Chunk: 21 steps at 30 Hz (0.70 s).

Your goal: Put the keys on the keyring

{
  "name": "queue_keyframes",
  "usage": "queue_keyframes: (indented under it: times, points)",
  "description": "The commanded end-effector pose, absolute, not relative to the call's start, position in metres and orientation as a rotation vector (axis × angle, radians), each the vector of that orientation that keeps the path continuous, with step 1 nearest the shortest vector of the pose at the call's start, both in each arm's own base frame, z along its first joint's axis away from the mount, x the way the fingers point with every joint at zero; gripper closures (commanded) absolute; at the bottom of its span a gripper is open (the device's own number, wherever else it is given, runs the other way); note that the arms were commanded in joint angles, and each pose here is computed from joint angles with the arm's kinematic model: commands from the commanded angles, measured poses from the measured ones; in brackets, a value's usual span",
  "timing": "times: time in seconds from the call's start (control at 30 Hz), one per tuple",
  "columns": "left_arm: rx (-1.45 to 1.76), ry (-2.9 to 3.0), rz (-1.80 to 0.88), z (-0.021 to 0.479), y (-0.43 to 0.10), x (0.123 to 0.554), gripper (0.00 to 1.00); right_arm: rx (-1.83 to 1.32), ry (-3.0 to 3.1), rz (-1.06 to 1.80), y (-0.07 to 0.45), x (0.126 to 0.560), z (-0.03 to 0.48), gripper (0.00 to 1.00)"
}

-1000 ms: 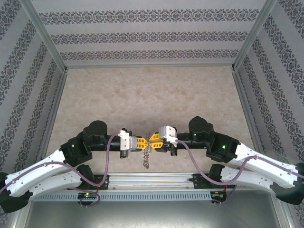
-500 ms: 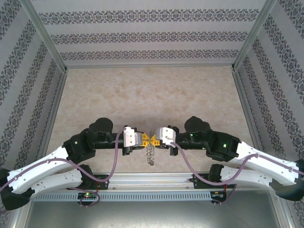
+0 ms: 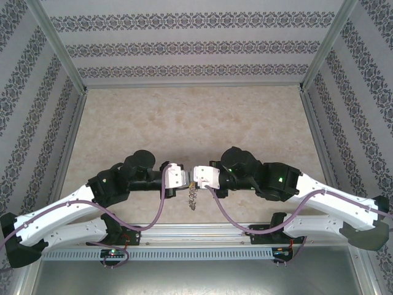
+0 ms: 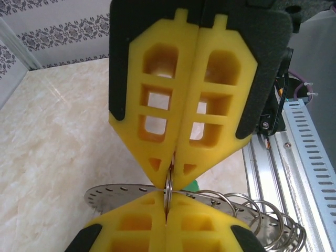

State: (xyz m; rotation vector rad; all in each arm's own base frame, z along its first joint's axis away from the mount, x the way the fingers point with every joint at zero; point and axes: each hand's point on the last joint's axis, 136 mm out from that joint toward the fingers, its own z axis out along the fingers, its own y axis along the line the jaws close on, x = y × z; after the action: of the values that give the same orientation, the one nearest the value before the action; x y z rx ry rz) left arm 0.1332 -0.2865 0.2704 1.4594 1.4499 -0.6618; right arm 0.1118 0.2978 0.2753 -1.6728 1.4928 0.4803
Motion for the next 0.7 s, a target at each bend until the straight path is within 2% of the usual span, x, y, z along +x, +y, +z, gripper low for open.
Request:
queue_keyframes:
  times: [0.0,0.03,0.13,0.2,0.37,0.67]
  points:
    - [1.402,1.388,-0.662,0.292,-0.283,0.132,1.0,-1.703,1.448,0.486,0.296,0.104,0.282,1.0]
    - [1.388,1.371,-0.676,0.295,-0.282,0.13,1.0,-1.694,1.431,0.505,0.297,0.102,0.285,1.0]
    - [1.351,1.3,-0.746,0.308,-0.282,0.12,1.0,-1.637,1.374,0.588,0.297,0.094,0.294,0.8]
    - [1.33,1.256,-0.795,0.315,-0.281,0.113,1.0,-1.597,1.33,0.648,0.296,0.087,0.301,0.72]
    - [1.285,1.15,-0.914,0.33,-0.283,0.098,1.0,-1.544,1.27,0.737,0.293,0.076,0.31,0.7]
    - [1.286,1.112,-0.969,0.332,-0.285,0.091,1.0,-1.507,1.196,0.81,0.293,0.067,0.328,0.67]
